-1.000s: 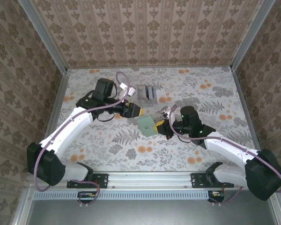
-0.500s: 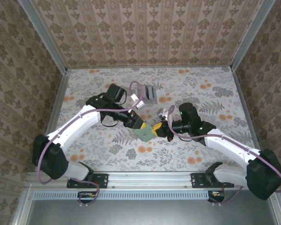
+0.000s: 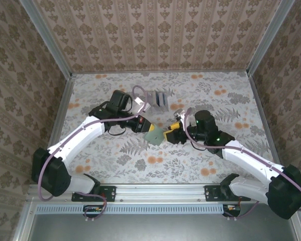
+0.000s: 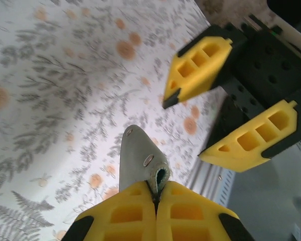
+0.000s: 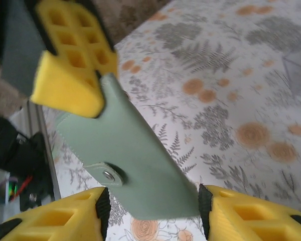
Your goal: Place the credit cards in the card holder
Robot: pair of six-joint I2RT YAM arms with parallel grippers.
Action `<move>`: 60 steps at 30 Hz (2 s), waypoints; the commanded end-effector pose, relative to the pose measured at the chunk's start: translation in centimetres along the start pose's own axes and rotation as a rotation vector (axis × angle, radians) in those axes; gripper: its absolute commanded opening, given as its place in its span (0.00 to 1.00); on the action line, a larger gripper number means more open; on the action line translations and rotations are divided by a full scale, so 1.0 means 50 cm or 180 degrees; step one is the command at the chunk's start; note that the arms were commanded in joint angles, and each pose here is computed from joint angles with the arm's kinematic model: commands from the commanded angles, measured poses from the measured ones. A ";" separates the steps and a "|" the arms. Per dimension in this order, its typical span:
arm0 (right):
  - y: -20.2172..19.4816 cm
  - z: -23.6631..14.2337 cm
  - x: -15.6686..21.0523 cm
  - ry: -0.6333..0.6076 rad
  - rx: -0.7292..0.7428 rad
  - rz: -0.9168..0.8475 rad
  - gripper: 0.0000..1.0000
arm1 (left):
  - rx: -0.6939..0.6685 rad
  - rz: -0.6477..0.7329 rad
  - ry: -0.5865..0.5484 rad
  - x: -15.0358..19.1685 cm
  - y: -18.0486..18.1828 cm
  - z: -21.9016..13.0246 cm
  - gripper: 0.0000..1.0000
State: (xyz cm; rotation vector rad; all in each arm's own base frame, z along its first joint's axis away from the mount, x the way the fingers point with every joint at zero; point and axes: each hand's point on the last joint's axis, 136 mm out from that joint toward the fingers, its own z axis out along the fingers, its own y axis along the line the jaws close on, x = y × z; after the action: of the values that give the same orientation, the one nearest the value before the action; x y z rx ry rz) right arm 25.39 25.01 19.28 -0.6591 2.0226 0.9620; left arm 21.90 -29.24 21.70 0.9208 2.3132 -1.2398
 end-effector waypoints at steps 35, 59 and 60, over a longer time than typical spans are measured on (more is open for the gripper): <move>-0.133 0.084 -0.028 0.0205 0.0913 0.2545 0.09 | 0.0434 -0.0164 -0.0939 -0.157 -0.047 0.058 0.00; -0.167 0.055 0.132 0.0478 0.1159 0.2661 0.00 | -0.0494 -0.1852 -0.0980 0.043 0.183 0.114 0.38; -0.165 0.055 0.136 0.0526 0.1147 0.2558 0.00 | -0.0524 -0.1910 -0.0947 0.063 0.190 0.119 0.42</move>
State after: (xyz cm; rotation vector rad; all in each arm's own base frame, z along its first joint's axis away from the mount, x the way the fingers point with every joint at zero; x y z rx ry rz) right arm 28.98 22.10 9.53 0.4354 2.5776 0.9796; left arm 26.96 -29.29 12.43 0.0577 2.4288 -1.2271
